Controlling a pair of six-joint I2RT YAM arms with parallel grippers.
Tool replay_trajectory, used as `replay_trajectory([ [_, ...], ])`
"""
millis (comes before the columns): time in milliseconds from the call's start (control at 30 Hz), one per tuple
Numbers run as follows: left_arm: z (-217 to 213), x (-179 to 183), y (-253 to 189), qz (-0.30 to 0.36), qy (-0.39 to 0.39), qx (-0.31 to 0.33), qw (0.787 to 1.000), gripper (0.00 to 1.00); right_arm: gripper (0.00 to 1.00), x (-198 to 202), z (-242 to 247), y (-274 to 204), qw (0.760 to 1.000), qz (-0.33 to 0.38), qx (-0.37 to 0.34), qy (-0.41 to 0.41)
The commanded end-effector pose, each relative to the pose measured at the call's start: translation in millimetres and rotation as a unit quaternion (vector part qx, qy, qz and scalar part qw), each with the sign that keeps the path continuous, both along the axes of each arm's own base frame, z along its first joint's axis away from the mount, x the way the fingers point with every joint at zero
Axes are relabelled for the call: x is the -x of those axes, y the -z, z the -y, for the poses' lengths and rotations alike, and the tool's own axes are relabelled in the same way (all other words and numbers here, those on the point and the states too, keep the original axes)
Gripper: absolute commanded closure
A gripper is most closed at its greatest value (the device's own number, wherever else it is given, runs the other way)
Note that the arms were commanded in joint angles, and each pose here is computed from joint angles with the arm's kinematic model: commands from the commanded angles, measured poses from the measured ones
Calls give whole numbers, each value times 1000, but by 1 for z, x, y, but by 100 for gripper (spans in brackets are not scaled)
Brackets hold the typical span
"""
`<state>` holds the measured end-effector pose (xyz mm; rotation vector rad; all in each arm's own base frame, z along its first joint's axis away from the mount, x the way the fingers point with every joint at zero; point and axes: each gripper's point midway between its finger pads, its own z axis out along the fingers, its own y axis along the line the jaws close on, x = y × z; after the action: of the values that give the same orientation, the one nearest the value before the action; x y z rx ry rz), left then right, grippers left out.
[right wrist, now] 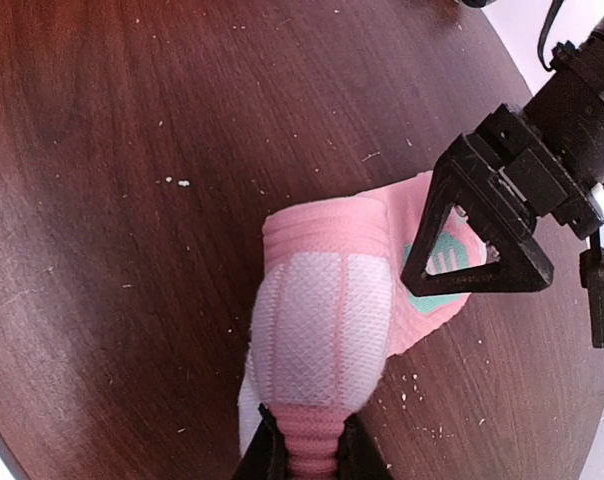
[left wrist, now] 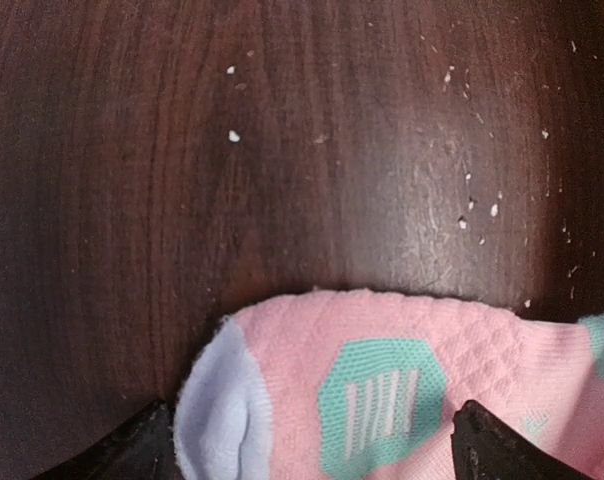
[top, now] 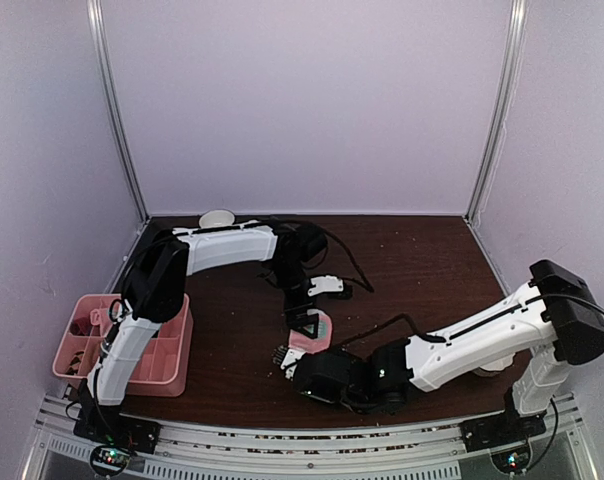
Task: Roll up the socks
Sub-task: Roll the sock.
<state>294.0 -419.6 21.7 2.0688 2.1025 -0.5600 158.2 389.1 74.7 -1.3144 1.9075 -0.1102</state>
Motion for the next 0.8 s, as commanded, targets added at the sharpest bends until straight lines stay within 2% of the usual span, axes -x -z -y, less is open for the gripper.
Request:
replay_trajectory([
  [0, -21, 41, 55, -82, 19, -70, 994, 2, 100, 0, -6, 18, 999, 10, 43, -32],
  [200, -17, 51, 49, -96, 37, -57, 993, 2, 100, 25, -17, 70, 985, -93, 99, -105],
  [300, -13, 51, 43, -93, 44, -46, 994, 2, 100, 31, -10, 94, 975, -151, 122, -110],
  [400, -13, 39, 34, -64, 36, -46, 996, 2, 100, 32, 3, 112, 964, -221, 122, -84],
  [500, -16, 6, 4, 3, -1, -24, 1000, 2, 100, 38, 17, 128, 954, -278, 100, -52],
  [567, -23, -26, -32, 47, -47, 7, 998, 2, 100, 42, 30, 142, 950, -295, 98, -26],
  [667, -52, -75, -92, 117, -126, 40, 984, 2, 100, 54, 45, 169, 938, -332, 102, 7],
  [767, -92, -109, -140, 167, -197, 54, 965, 2, 100, 62, 55, 185, 928, -358, 96, 39],
])
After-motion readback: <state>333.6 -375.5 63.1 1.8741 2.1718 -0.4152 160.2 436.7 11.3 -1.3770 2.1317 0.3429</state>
